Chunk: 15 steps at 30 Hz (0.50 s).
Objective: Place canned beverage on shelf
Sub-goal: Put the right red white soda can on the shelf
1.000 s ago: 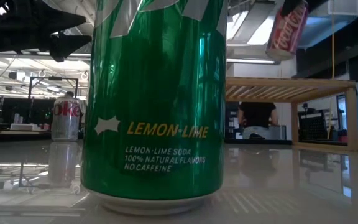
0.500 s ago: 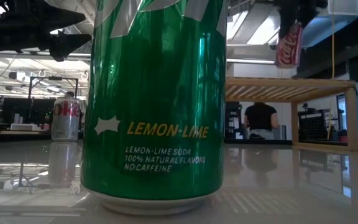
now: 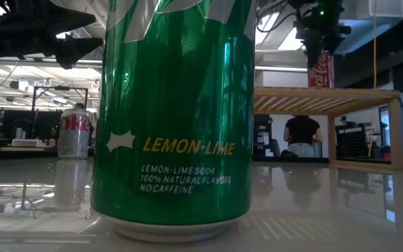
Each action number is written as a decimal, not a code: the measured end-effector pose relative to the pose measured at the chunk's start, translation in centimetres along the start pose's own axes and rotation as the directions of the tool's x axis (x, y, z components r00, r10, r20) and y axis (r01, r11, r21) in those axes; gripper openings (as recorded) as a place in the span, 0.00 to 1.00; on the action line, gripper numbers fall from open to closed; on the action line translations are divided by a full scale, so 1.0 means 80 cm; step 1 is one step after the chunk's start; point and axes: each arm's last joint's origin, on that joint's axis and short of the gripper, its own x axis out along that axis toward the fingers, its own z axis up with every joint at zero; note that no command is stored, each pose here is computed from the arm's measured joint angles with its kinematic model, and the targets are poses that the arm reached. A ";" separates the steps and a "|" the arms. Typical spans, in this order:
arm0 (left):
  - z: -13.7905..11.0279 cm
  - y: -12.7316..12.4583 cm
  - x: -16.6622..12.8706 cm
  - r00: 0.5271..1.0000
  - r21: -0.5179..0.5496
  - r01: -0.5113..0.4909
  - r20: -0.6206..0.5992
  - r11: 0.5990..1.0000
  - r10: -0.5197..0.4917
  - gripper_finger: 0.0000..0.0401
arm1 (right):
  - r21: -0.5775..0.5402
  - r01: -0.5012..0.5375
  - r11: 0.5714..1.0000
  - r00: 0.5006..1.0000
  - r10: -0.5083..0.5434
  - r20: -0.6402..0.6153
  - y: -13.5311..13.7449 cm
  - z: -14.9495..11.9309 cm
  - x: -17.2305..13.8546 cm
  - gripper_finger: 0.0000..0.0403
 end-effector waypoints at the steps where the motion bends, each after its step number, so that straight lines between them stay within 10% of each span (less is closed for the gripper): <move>1: 0.000 0.000 0.000 1.000 0.000 0.001 0.000 1.000 -0.001 0.87 | 0.011 -0.013 1.000 1.000 0.013 0.004 -0.003 0.001 0.001 0.71; 15: 0.000 0.000 0.000 1.000 0.000 0.001 0.000 1.000 -0.001 0.87 | 0.046 -0.056 0.997 0.998 0.057 -0.010 -0.041 0.004 0.017 0.71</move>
